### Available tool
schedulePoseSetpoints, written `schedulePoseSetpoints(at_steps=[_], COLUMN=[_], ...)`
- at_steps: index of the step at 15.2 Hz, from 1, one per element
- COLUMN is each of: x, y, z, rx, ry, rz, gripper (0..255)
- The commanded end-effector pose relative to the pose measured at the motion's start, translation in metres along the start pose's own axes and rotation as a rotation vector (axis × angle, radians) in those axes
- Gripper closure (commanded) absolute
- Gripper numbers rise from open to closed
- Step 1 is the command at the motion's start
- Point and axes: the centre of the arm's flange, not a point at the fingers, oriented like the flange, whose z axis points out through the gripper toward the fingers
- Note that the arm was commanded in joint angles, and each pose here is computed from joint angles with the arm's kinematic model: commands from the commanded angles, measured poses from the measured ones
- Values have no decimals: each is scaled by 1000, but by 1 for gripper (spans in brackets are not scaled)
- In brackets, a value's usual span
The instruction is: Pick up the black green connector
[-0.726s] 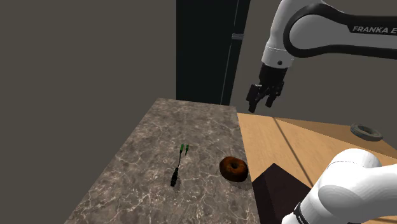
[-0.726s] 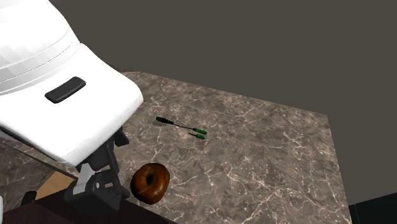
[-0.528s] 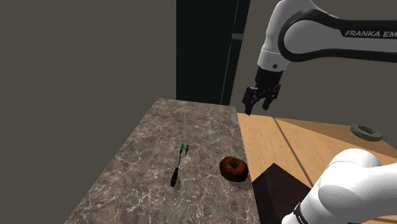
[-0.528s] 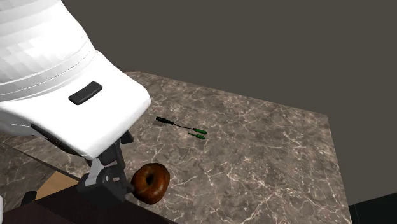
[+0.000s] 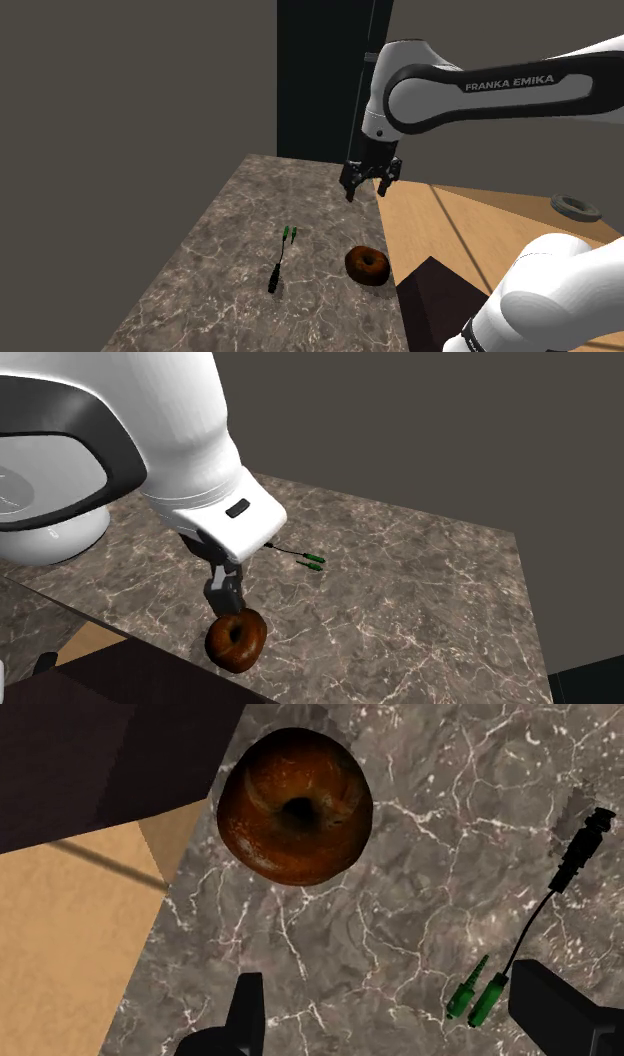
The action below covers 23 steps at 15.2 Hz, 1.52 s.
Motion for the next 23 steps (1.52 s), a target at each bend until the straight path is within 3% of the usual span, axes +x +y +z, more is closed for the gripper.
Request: schedulePoseSetpoints(at_steps=[1, 18, 23], x=[4, 92, 96], y=[-19, -156, -160], z=[16, 162, 188], rx=[10, 87, 90], ry=[-7, -73, -75], rz=[40, 359, 370], gripper=[0, 0, 0])
